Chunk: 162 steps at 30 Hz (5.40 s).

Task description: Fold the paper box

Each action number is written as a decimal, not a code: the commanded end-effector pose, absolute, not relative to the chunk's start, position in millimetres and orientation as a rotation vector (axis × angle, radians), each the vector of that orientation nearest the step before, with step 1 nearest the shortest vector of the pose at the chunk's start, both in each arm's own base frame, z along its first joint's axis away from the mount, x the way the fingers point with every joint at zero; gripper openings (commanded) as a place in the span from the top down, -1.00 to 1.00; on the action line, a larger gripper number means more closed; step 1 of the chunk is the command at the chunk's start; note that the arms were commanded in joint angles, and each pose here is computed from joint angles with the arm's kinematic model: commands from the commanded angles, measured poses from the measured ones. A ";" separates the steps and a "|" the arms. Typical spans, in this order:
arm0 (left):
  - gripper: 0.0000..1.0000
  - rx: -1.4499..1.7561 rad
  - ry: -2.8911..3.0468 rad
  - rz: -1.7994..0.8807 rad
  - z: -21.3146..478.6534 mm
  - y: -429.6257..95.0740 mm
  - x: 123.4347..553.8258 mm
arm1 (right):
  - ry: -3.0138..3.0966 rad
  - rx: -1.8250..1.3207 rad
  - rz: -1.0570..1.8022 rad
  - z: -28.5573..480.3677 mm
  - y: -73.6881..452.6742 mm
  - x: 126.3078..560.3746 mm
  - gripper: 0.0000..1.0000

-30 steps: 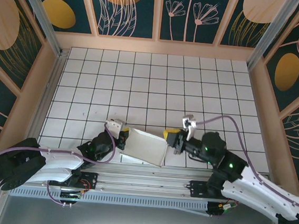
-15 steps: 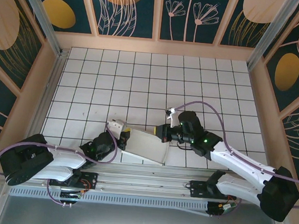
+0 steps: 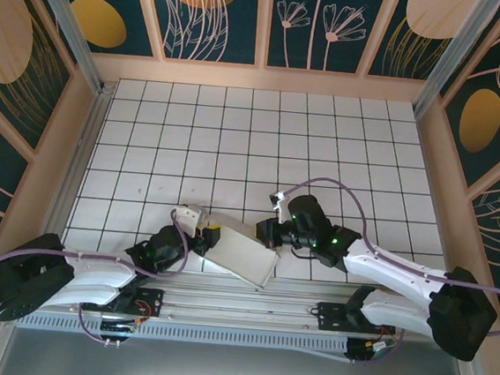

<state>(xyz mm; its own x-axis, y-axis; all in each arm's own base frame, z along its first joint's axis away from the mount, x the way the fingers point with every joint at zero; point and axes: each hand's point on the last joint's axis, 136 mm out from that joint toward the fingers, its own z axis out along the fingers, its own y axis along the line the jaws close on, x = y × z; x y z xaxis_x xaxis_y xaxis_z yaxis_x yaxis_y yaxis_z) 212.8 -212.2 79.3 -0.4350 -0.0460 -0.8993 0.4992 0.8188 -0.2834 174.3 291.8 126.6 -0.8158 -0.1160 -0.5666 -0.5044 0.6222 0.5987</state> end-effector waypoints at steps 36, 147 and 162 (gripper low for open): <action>-0.15 -0.266 2.135 -0.830 151.0 -164.3 191.1 | 2.433 -0.640 0.548 49.3 292.8 175.1 1.00; 0.08 0.044 2.601 -0.629 54.6 -271.8 264.7 | 2.619 0.140 0.498 44.9 194.3 240.0 -0.01; 0.13 0.044 2.469 -1.082 102.8 -320.5 259.7 | 2.615 0.149 0.545 44.6 200.1 240.1 -0.01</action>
